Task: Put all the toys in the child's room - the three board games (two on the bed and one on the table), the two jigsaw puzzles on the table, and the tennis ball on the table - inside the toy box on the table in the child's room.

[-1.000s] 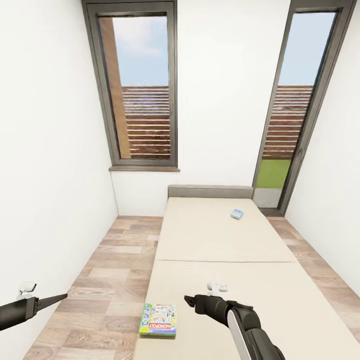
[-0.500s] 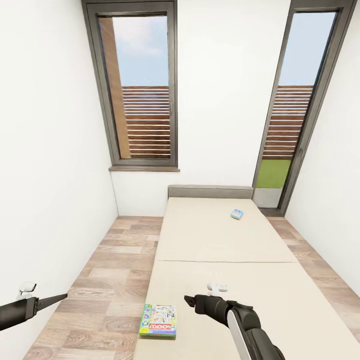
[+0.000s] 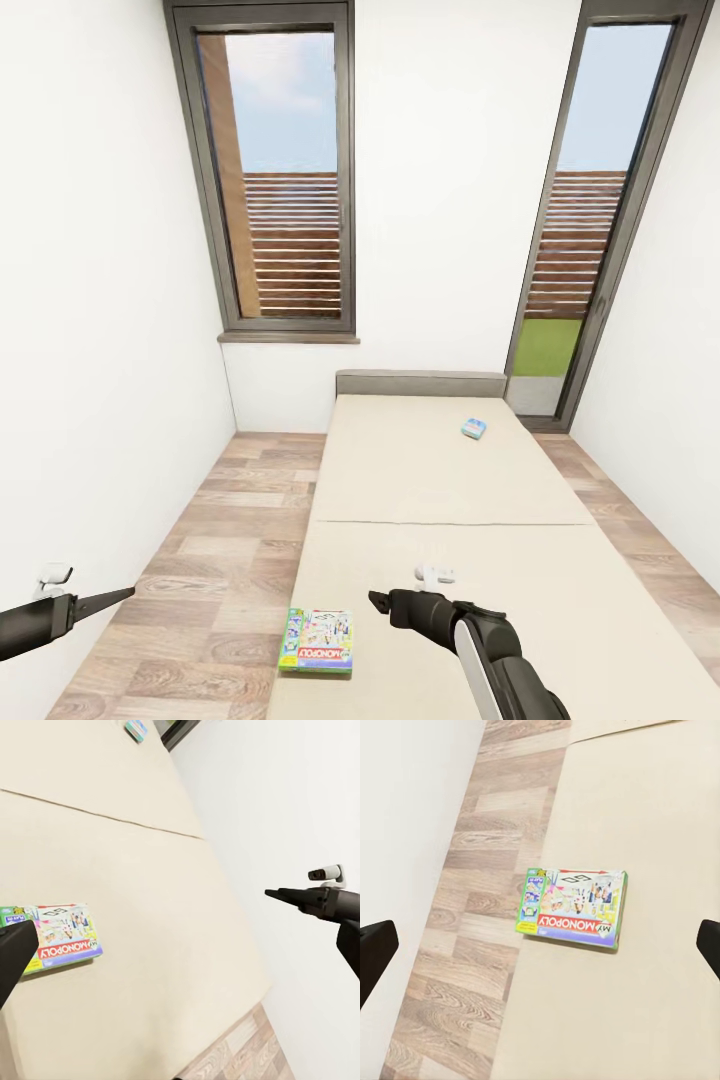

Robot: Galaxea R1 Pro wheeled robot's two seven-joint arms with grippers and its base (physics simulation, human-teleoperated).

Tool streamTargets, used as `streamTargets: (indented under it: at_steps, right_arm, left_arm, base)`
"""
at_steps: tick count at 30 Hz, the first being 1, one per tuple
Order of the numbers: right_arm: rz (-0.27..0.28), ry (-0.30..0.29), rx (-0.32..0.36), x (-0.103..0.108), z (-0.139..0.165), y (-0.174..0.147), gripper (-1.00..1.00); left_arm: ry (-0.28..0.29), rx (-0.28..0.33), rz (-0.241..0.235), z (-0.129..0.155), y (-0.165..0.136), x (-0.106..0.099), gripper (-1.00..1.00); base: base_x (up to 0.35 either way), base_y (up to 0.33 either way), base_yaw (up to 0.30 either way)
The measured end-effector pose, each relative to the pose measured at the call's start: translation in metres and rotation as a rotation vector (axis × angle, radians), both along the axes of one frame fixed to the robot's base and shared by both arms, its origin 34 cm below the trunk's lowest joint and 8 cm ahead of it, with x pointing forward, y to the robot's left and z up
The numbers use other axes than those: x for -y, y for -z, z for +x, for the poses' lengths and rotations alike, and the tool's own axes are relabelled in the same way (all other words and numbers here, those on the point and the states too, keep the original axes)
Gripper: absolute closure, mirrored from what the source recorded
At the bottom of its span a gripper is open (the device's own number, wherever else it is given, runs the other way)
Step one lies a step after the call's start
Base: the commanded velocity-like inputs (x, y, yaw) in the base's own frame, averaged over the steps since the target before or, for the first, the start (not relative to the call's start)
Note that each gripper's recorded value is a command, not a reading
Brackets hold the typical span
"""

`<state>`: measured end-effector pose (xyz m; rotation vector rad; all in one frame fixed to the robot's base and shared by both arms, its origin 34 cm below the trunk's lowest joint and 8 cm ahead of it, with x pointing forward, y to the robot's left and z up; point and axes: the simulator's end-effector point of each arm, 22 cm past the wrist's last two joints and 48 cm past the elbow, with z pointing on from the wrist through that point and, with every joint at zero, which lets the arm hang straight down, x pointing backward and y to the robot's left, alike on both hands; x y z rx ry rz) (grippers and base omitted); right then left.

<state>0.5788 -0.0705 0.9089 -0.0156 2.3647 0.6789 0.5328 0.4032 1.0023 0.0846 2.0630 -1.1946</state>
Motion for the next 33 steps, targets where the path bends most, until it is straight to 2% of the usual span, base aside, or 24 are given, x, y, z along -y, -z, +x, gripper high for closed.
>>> streamTargets:
  at_steps: [33]
  right_arm:
    - [0.003, 0.002, -0.002, 0.0008, 0.0007, -0.0015, -1.00]
  left_arm:
    - [0.000, -0.004, 0.000, -0.0002, 0.0016, 0.0000, -1.00]
  base:
    - [0.000, 0.000, 0.000]
